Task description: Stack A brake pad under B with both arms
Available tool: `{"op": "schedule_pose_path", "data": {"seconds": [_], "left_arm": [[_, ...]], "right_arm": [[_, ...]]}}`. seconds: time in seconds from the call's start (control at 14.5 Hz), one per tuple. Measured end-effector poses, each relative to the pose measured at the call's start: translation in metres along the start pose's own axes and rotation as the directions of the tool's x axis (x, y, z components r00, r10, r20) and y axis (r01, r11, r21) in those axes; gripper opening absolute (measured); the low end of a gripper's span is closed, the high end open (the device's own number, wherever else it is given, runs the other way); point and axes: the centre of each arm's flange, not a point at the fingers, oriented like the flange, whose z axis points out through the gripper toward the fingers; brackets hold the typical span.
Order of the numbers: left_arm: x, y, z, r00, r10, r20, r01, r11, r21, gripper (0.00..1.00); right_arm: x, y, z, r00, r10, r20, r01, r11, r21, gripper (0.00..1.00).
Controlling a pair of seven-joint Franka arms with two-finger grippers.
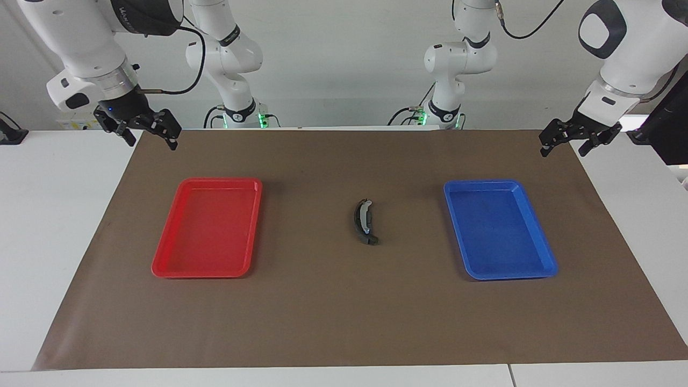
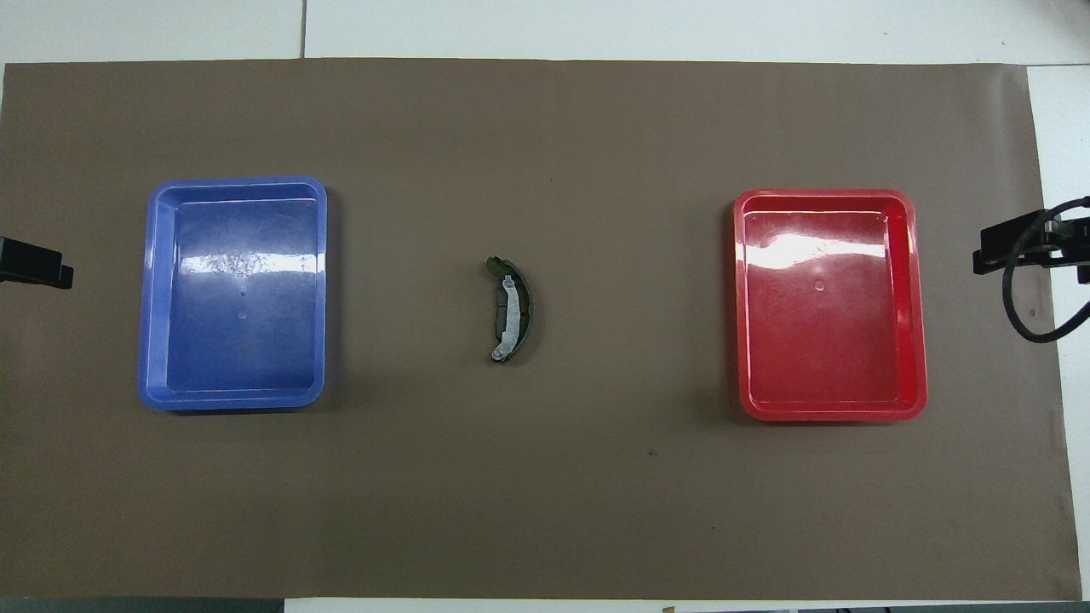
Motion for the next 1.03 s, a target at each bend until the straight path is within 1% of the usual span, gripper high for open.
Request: {"op": "schedule_pose_path", "data": {"seconds": [0.48, 1.03], "left_arm": [[0.0, 0.0, 0.0, 1.0, 0.0, 0.0, 0.0, 1.0, 0.0, 1.0], [0.0, 0.0, 0.0, 1.0, -0.001, 0.0, 0.001, 1.0, 0.0, 1.0]], "right_arm": [[-0.002, -0.023, -0.002, 0.999, -0.045, -0.008, 0.045, 0.999, -0.017, 1.0], [-0.002, -0.024, -0.003, 0.999, -0.046, -0.01, 0.045, 0.999, -0.016, 1.0]]}}
